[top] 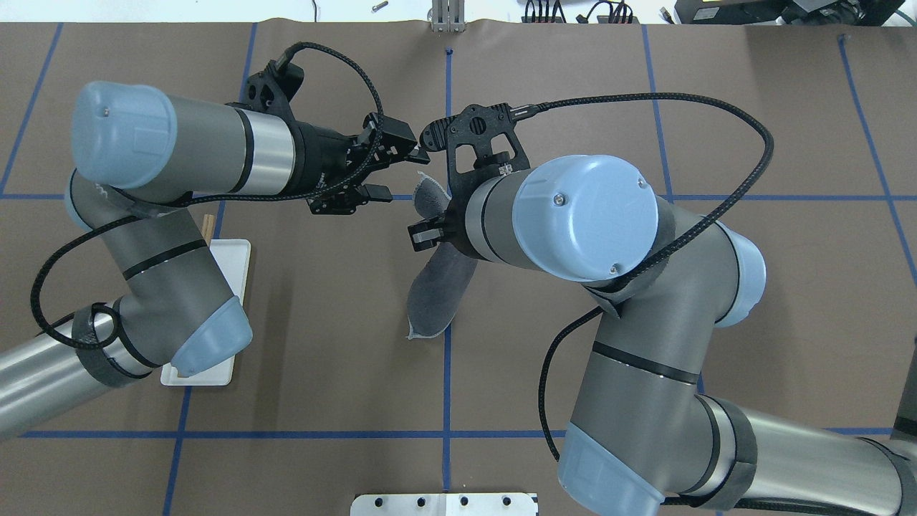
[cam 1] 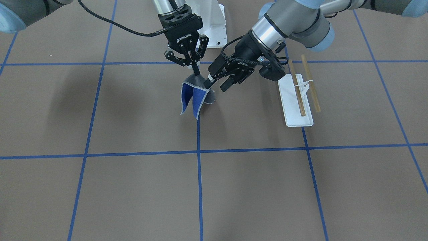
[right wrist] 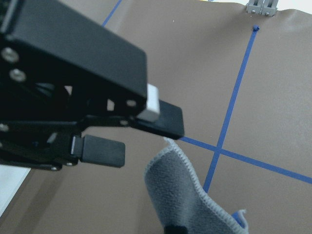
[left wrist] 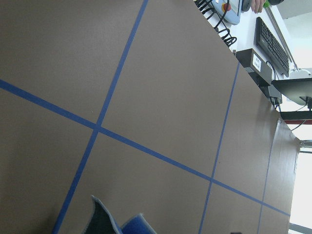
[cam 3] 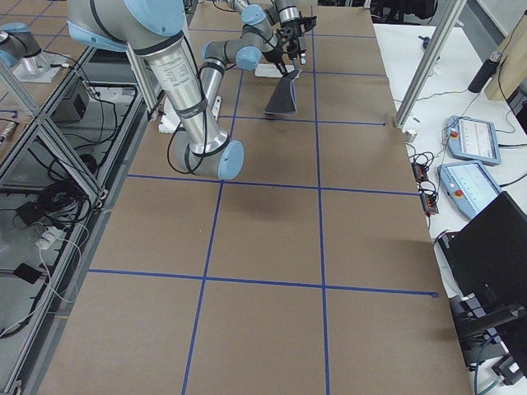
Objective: Hang towel on rack
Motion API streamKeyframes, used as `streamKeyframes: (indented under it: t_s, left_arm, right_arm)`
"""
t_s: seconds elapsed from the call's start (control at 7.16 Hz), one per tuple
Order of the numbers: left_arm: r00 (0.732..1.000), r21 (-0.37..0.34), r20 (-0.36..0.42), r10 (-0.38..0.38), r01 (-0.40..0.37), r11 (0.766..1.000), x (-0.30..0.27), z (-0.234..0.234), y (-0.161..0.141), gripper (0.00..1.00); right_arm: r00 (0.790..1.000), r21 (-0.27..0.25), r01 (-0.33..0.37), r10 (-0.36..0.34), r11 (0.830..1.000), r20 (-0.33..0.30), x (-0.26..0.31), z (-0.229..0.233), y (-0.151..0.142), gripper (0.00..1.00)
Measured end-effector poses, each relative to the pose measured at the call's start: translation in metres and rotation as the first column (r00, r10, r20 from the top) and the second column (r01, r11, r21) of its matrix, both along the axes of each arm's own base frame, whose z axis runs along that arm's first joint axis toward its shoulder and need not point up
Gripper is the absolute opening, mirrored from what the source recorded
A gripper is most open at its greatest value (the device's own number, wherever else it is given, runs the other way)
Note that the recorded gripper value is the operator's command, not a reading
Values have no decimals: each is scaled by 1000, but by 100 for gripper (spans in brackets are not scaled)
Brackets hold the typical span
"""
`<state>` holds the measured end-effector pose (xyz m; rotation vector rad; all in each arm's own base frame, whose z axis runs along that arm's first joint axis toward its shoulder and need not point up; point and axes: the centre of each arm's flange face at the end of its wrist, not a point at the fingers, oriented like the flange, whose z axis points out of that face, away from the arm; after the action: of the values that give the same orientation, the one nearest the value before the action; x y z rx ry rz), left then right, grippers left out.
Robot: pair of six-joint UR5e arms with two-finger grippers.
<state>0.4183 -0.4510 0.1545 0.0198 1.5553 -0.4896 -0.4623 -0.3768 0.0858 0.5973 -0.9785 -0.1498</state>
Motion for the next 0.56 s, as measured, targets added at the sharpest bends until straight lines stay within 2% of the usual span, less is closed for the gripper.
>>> streamKeyframes:
  t_s: [0.14,0.28,0.56]
  left_arm:
    - [1000,-3,-2,0,0,1000,8,-1,6,64]
    - [1000,-5,-2,1,-1,1000,12,-1,9,48]
    - [1000,-11,-3,3,-3,1000,14,-1,11,0]
  right_arm:
    - [1000,3,0,0,1000,1,-1,-2,0,0]
    - [1000,6,-1,1,1000,4,-1,-5,0,0]
    - [1000,14,-8,8,1000,7,-1,-9,-1,0]
